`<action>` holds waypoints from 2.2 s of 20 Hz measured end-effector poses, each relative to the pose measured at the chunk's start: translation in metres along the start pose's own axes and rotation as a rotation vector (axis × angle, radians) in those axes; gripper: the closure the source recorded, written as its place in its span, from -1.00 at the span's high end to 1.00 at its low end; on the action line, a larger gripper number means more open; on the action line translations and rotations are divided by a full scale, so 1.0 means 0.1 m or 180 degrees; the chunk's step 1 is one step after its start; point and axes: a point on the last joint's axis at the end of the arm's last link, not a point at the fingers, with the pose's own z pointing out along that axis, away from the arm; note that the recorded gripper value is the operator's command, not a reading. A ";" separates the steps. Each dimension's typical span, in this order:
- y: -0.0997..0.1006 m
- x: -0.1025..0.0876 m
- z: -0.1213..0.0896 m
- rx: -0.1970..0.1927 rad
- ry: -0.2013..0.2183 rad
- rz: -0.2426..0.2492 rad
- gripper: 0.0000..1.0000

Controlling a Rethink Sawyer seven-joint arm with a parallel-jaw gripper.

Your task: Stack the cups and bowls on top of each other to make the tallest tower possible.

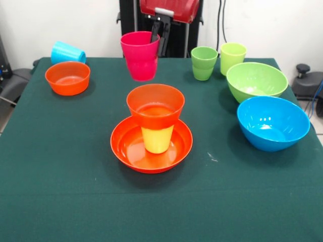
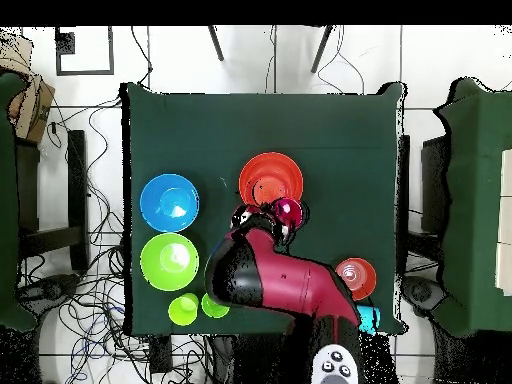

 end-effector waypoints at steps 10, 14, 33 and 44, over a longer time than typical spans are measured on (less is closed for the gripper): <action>0.27 -0.15 0.20 -0.0025 0.0001 -0.0043 -1.00; 0.33 -0.17 0.24 -0.0024 0.0059 -0.0041 -1.00; 0.57 -0.18 0.31 -0.0041 0.0152 -0.0091 -1.00; 0.46 -0.23 0.35 -0.0026 0.0158 -0.0031 -1.00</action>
